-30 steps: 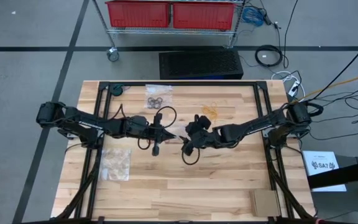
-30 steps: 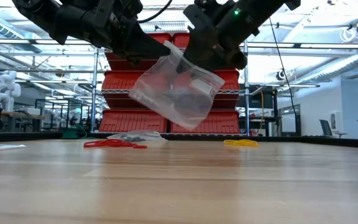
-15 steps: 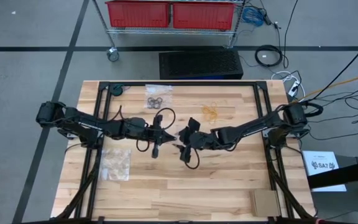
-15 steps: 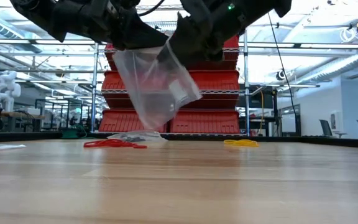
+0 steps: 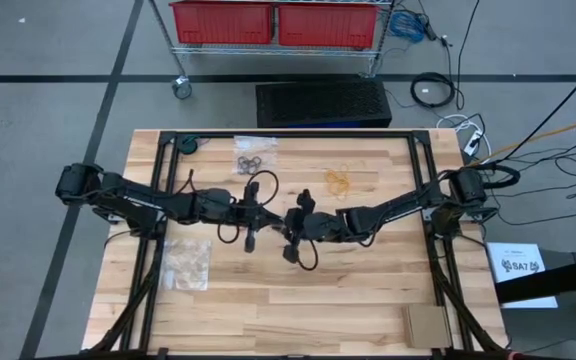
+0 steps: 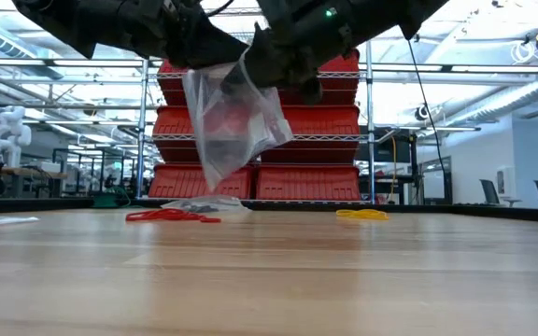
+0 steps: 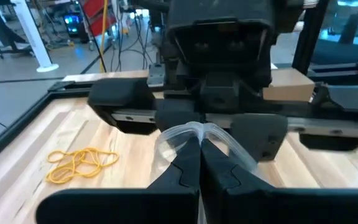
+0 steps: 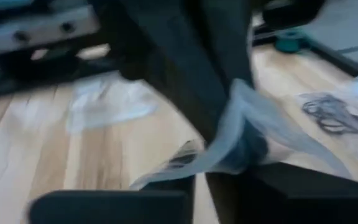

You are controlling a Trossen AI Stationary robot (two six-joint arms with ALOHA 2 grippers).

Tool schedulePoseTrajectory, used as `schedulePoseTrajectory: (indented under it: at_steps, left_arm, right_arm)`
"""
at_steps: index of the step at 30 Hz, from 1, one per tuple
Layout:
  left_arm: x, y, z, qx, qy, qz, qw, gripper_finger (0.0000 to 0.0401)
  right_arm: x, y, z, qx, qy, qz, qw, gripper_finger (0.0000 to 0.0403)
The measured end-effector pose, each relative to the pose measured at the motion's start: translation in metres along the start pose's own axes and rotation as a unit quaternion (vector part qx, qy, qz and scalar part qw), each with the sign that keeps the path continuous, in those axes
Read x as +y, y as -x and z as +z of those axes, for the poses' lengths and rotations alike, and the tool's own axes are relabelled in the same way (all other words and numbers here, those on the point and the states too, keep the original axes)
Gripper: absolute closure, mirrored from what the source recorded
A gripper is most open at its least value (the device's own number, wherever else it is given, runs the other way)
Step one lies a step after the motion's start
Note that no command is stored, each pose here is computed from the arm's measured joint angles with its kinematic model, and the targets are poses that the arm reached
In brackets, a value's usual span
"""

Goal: Sort rubber bands
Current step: Open the bottom right transparent zip bag

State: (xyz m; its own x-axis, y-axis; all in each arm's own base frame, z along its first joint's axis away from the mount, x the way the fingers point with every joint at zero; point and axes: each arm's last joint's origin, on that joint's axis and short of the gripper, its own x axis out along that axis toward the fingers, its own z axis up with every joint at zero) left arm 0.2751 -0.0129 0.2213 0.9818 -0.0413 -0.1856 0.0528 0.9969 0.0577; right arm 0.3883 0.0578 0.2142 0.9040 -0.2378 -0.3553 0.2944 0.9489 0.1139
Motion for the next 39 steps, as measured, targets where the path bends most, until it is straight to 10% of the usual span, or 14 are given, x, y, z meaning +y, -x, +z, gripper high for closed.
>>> schedulePoseTrajectory:
  at_steps: [17,30,39]
  left_arm:
    - [-0.004,0.0,0.003,-0.013,-0.005,0.008,1.0,0.04]
    - [-0.004,-0.001,-0.001,0.004,-0.003,0.008,1.0,0.04]
    - [-0.005,-0.001,-0.002,0.006,-0.004,0.005,1.0,0.04]
  right_arm:
    - [0.015,-0.023,-0.024,-0.105,0.0,-0.12,0.987,0.0403]
    - [-0.002,-0.016,-0.021,-0.041,0.028,-0.159,0.986,0.0403]
    - [-0.048,0.022,-0.045,-0.02,-0.024,-0.074,0.997,0.0403]
